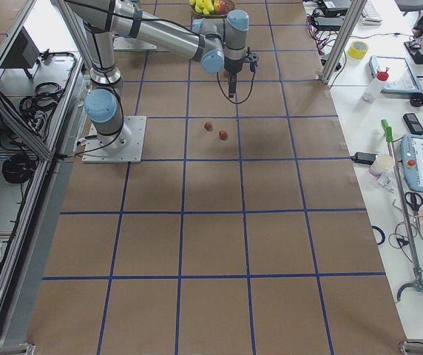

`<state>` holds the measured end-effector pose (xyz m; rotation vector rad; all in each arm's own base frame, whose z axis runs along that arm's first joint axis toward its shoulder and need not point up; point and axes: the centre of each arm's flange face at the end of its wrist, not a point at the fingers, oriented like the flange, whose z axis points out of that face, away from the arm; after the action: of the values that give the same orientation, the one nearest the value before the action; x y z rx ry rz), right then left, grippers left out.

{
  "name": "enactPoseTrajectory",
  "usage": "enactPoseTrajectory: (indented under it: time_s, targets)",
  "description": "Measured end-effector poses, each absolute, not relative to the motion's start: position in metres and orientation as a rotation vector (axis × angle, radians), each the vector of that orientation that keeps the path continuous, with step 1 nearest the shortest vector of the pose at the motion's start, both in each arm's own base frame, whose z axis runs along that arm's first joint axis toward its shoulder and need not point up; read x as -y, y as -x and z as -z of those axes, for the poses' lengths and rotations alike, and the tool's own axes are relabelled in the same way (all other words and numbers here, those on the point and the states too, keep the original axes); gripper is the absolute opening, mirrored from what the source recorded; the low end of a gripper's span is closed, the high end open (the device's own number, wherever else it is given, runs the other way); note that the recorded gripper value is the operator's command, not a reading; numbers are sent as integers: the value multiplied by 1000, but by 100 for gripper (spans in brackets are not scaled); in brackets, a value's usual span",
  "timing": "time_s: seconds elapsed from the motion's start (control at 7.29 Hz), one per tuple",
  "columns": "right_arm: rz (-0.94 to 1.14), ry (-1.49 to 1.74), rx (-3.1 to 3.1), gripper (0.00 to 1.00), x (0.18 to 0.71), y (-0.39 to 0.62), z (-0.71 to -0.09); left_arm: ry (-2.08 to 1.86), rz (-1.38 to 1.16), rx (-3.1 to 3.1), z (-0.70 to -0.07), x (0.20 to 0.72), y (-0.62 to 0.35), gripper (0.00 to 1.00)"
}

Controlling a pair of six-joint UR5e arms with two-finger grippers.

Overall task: Collect all strawberries into plate
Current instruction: 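Carry the strawberry toward the plate and release it on the table, then lower the right gripper onto a second strawberry and grasp it, then carry the second strawberry beside the first and release it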

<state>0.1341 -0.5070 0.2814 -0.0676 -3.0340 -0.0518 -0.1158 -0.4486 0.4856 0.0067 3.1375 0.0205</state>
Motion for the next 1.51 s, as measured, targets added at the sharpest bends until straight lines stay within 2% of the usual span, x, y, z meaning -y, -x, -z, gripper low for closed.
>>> enactPoseTrajectory:
  time_s: [0.55, 0.69, 0.82, 0.96, 1.1, 1.24, 1.51]
  targets:
    - [34, 157, 3034, 99, 440, -88, -196, -7, -24, -3133, -485, 449, 115, 100]
    - [59, 189, 3059, 84, 432, -82, -187, -7, -24, -3133, -485, 449, 115, 100]
    - [74, 208, 3075, 58, 428, -79, -183, -7, -24, -3133, -485, 448, 116, 100]
    - [82, 209, 3082, 26, 426, -77, -181, -8, -25, -3133, -485, 448, 116, 100]
    - [90, 203, 3084, 4, 425, -76, -179, -8, -26, -3133, -485, 448, 116, 100]
    - [98, 201, 3086, 0, 423, -75, -177, -8, -26, -3133, -485, 448, 115, 100]
    - [107, 209, 3098, 0, 425, -76, -178, -9, -25, -3133, -485, 448, 115, 100]
